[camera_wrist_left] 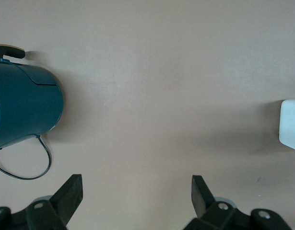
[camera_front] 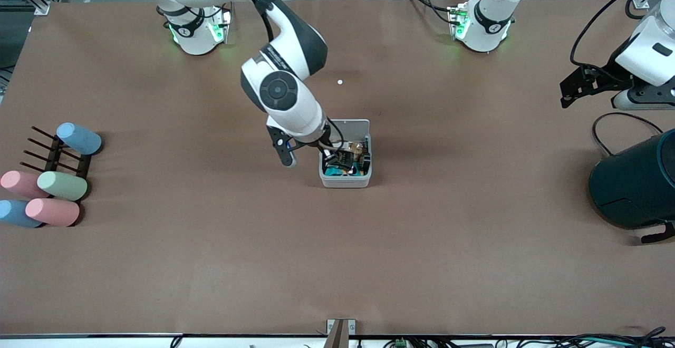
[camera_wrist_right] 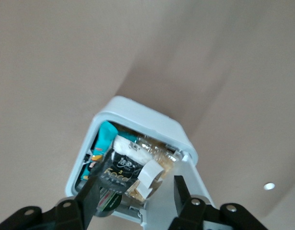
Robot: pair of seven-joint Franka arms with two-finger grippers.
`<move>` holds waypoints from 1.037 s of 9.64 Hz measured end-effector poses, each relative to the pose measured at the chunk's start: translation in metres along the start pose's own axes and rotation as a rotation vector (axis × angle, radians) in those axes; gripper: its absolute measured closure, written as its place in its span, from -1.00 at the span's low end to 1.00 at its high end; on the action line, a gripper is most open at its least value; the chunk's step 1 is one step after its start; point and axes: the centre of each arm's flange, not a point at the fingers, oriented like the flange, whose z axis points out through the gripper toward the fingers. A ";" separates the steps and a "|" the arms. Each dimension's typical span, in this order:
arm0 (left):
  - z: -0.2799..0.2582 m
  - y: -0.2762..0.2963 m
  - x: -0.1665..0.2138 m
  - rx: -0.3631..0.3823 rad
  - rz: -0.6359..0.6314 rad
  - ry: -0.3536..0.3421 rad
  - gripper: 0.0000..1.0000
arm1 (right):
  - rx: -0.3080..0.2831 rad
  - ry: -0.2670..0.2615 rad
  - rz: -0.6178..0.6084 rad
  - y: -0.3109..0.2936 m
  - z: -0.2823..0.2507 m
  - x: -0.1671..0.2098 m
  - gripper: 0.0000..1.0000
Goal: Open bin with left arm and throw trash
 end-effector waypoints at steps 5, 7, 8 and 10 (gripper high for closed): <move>0.011 -0.028 0.016 -0.056 -0.062 0.027 -1.00 | -0.145 0.007 -0.412 0.079 -0.184 0.192 -0.48; 0.015 -0.031 0.019 -0.057 -0.068 0.025 -1.00 | -0.128 0.018 -0.636 0.132 -0.245 0.293 -0.56; 0.013 -0.031 0.019 -0.057 -0.067 0.028 -1.00 | -0.113 0.024 -0.766 0.155 -0.263 0.332 -0.60; 0.012 -0.030 0.019 -0.055 -0.065 0.030 -1.00 | -0.114 0.045 -1.037 0.183 -0.287 0.367 -0.88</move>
